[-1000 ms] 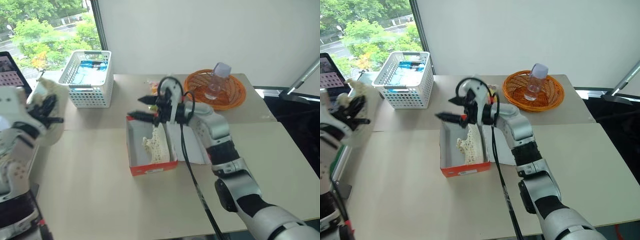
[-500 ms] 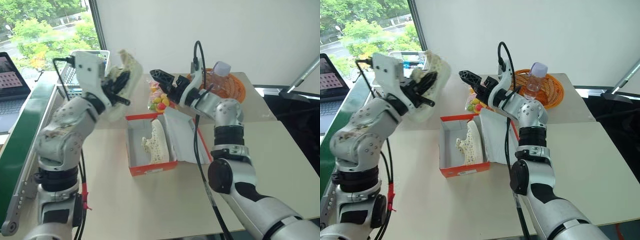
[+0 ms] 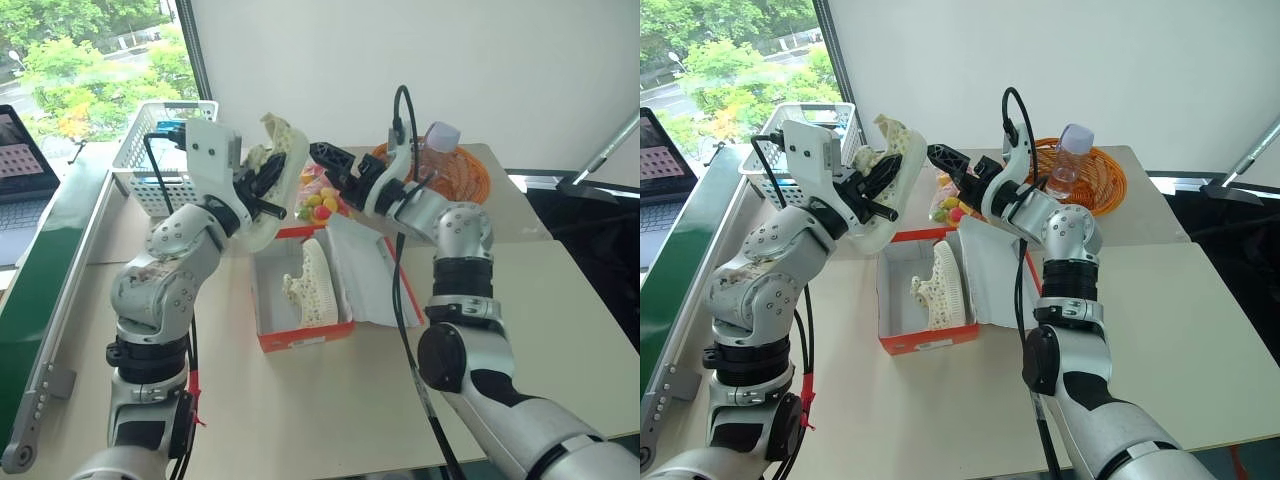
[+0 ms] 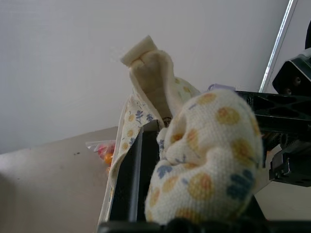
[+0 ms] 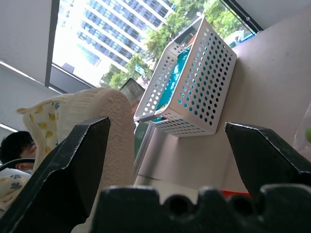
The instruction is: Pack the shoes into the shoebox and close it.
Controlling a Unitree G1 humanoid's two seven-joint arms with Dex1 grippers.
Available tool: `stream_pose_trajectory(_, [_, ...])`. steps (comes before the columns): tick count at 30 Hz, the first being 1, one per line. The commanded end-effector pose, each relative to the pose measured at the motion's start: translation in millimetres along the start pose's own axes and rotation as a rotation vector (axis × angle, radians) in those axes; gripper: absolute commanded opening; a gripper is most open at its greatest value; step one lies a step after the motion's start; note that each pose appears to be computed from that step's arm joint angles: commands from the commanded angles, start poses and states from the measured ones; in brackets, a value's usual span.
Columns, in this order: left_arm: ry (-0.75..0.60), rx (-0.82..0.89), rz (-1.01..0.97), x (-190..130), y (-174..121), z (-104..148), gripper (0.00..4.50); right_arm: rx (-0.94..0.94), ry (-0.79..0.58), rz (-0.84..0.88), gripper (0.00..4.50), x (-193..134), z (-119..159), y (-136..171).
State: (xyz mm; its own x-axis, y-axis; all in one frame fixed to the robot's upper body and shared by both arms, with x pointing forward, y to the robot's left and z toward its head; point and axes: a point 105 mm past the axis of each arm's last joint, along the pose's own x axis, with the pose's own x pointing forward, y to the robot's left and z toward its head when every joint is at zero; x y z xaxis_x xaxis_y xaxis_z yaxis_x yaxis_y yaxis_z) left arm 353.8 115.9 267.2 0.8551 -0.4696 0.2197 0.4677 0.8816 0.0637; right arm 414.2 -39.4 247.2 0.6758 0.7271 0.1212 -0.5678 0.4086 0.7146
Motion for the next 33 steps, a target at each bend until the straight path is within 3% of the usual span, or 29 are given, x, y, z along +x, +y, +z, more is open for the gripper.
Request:
stream_pose_trajectory(1, [-0.057, 0.041, 0.009, -2, 5, 17, 0.29, -0.060, -0.052, 0.035, 4.50, -10, 21, 8])
stream_pose_trajectory(8, [-0.067, 0.047, 0.007, -3, 4, 20, 0.29, -0.076, -0.076, 0.011, 4.50, -17, 35, 1])
stream_pose_trajectory(15, [-0.086, 0.024, -0.021, 6, -5, 20, 0.29, -0.084, -0.044, 0.158, 4.50, -12, 23, 36])
stream_pose_trajectory(23, [-0.098, -0.002, -0.077, 16, -23, 19, 0.29, -0.069, -0.041, 0.202, 4.50, -14, 18, 49])
stream_pose_trajectory(33, [-0.122, -0.017, -0.100, 19, -33, 28, 0.29, -0.098, 0.023, 0.149, 4.50, -11, -6, 33])
